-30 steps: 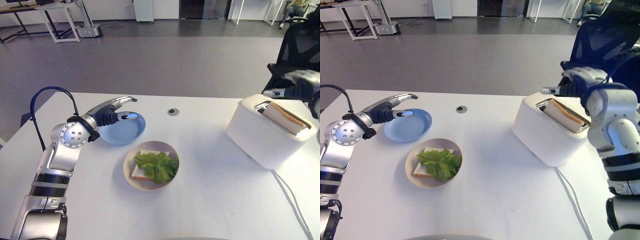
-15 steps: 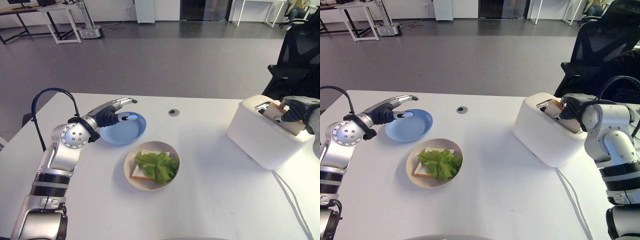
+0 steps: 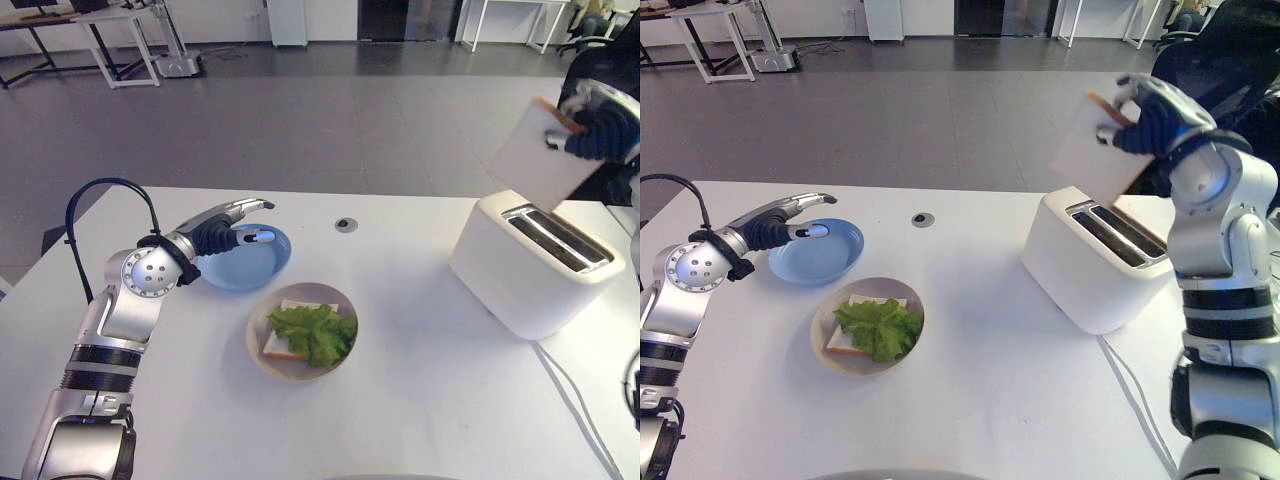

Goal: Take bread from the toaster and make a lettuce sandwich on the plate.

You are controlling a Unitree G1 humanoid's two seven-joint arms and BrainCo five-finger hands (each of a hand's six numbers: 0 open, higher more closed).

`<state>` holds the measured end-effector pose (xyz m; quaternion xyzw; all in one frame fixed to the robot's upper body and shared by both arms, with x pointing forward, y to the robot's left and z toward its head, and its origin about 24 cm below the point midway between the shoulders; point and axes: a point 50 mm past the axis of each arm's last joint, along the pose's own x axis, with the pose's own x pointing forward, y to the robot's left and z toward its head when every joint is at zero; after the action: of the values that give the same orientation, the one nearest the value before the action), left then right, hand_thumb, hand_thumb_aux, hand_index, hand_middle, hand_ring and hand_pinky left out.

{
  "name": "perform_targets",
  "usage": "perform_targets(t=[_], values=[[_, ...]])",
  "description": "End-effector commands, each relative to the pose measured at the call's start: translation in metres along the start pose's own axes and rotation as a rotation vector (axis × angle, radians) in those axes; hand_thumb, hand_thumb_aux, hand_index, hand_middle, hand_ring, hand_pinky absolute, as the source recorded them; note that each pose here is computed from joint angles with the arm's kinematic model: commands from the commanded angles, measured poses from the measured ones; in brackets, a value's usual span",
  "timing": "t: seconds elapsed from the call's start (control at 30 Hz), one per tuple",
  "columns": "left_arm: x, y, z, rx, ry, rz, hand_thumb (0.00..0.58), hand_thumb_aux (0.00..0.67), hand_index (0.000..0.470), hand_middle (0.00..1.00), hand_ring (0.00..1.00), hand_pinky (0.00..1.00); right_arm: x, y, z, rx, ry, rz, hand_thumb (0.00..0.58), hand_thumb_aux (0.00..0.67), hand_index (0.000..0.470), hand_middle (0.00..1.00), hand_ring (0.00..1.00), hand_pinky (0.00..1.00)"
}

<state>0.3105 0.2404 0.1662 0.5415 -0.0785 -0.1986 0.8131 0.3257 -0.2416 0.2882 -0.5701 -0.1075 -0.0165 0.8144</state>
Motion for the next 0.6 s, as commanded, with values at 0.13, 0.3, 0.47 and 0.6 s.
perform_targets(t=[0.13,0.3,0.47,0.6], values=[[-0.004,0.012,-0.002,0.019,0.011,0.049,0.0,0.0,0.0,0.0,0.0,0.0,0.014,0.073,0.074,0.322,-0.293,0.467,0.58,0.67,0.47,0.0,0.0,0.0],[-0.009,0.025,-0.003,0.018,0.01,0.133,0.0,0.0,0.0,0.0,0.0,0.0,0.011,0.153,0.117,0.414,-0.353,0.837,0.58,0.67,0.47,0.0,0.0,0.0],[-0.011,0.032,-0.001,0.022,0.001,0.175,0.0,0.0,0.0,0.0,0.0,0.0,-0.003,0.21,0.159,0.47,-0.385,1.048,0.58,0.67,0.47,0.0,0.0,0.0],[-0.014,0.03,-0.001,0.02,0.008,0.182,0.0,0.0,0.0,0.0,0.0,0.0,-0.008,0.233,0.178,0.505,-0.385,1.132,0.58,0.67,0.47,0.0,0.0,0.0]])
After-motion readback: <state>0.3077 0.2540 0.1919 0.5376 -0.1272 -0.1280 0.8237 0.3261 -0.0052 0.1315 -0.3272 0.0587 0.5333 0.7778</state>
